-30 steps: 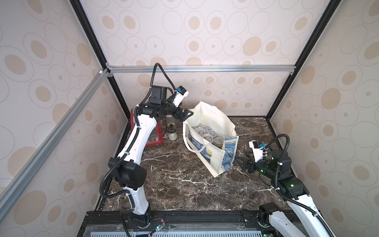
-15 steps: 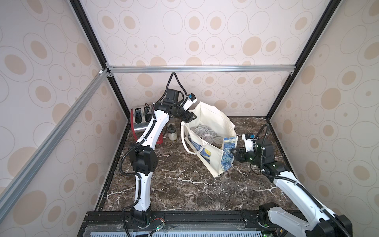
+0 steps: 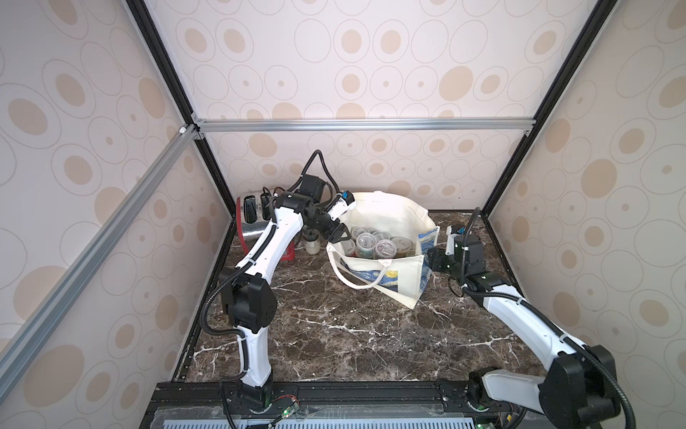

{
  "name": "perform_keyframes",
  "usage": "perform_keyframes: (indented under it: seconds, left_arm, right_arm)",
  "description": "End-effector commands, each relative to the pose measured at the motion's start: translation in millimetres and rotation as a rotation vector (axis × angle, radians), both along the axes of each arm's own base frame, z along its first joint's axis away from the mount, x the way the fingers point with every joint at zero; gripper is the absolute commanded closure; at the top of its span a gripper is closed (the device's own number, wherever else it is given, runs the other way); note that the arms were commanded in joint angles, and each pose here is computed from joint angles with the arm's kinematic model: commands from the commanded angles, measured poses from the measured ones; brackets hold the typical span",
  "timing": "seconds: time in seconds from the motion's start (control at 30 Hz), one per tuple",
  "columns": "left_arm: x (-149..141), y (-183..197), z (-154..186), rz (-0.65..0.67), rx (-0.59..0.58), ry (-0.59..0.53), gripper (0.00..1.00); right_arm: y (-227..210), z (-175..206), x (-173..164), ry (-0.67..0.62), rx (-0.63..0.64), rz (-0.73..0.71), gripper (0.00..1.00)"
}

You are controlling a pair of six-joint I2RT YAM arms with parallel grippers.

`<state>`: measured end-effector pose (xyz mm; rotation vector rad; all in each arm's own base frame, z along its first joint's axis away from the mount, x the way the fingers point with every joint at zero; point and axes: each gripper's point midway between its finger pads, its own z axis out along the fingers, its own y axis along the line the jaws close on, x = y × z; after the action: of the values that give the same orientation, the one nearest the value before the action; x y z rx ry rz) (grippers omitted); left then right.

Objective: Take out the seed jars from the canvas bag
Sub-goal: Adjust the canvas bag at the center of the board.

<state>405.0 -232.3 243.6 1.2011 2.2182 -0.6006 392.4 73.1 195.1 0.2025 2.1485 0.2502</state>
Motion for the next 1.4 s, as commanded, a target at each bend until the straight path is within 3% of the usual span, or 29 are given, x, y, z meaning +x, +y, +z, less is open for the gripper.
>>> perform_keyframes:
  seconds: [0.0, 0.1, 0.23, 0.3, 0.47, 0.6, 0.77, 0.87, 1.07, 1.23, 1.37]
  left_arm:
    - [-56, -1, 14, -0.070, -0.043, 0.090, 0.34]
    - [-82, -4, 28, -0.100, -0.094, 0.070, 0.23]
    - [-108, -5, 38, -0.104, -0.145, 0.043, 0.11]
    - [-120, -5, 43, -0.114, -0.177, 0.028, 0.05]
    - [-138, 3, 62, -0.156, -0.177, -0.065, 0.02]
    - [-116, 15, 85, -0.043, -0.125, -0.185, 0.02]
    - [-60, 37, 118, 0.202, -0.050, -0.352, 0.02]
    - [-35, 48, 132, 0.312, -0.018, -0.416, 0.02]
    - [12, 57, 142, 0.480, 0.000, -0.490, 0.02]
    - [52, 51, 113, 0.487, 0.082, -0.484, 0.02]
    - [50, 22, 75, 0.261, 0.115, -0.395, 0.02]
  right_arm:
    - [-22, 20, 24, -0.040, 0.032, -0.130, 0.45]
    - [-31, 20, 33, 0.002, 0.073, -0.163, 0.41]
    - [-37, 28, 24, 0.090, 0.091, -0.149, 0.27]
    - [-35, 35, 13, 0.140, 0.096, -0.106, 0.26]
    - [-11, 81, -33, 0.169, 0.131, 0.073, 0.27]
    - [16, 130, -70, 0.109, 0.200, 0.215, 0.29]
    - [77, 164, -107, 0.123, 0.186, 0.465, 0.31]
    - [118, 169, -117, 0.148, 0.164, 0.556, 0.32]
    - [160, 132, -99, 0.248, 0.060, 0.504, 0.33]
    - [196, 102, -109, 0.344, -0.074, 0.597, 0.32]
    - [211, 84, -131, 0.449, -0.088, 0.699, 0.34]
